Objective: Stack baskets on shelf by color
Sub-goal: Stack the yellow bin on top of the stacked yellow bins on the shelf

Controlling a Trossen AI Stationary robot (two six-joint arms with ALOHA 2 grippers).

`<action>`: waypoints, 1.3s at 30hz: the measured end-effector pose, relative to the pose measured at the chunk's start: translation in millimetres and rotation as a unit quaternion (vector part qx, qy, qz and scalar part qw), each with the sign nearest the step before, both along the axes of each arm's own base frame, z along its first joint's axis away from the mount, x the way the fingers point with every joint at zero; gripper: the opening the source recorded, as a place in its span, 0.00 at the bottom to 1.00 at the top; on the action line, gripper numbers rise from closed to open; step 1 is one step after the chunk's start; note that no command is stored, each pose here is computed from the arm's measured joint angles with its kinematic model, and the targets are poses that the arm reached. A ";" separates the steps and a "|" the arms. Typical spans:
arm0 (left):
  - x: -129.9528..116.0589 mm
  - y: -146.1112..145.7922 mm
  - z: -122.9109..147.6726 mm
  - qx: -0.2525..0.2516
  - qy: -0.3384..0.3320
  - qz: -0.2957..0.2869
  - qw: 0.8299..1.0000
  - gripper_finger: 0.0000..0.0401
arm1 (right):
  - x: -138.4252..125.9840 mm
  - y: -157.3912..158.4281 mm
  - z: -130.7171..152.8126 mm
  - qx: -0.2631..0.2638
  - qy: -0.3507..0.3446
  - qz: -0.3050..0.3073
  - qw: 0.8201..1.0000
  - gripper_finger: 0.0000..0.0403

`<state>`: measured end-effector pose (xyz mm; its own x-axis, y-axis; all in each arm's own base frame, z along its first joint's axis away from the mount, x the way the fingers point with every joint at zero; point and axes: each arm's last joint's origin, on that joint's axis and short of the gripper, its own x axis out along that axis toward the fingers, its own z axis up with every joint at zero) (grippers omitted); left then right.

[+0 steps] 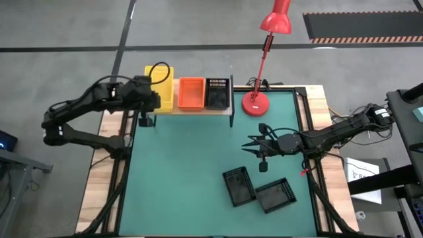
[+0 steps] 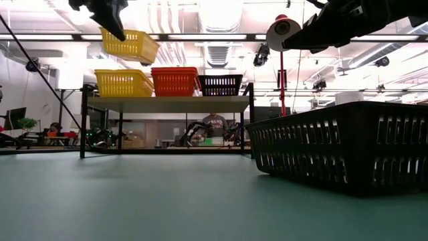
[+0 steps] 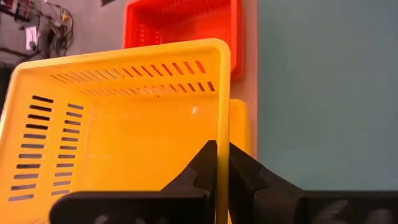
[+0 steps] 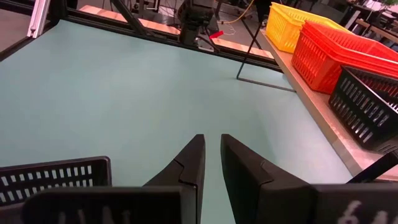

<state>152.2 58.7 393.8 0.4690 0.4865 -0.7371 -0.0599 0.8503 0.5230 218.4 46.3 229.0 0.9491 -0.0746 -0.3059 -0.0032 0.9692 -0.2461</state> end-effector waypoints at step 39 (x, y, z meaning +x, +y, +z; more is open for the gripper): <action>13.5 19.1 -30.6 -0.038 0.061 0.020 0.997 0.00 | 0.0 0.1 0.0 0.001 0.000 0.002 1.000 0.11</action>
<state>165.8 77.8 363.2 0.3548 0.4441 -0.8227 -0.0340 0.8855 0.4634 218.4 46.4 228.9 0.9492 -0.0700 -0.3067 -0.0073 0.9697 -0.2441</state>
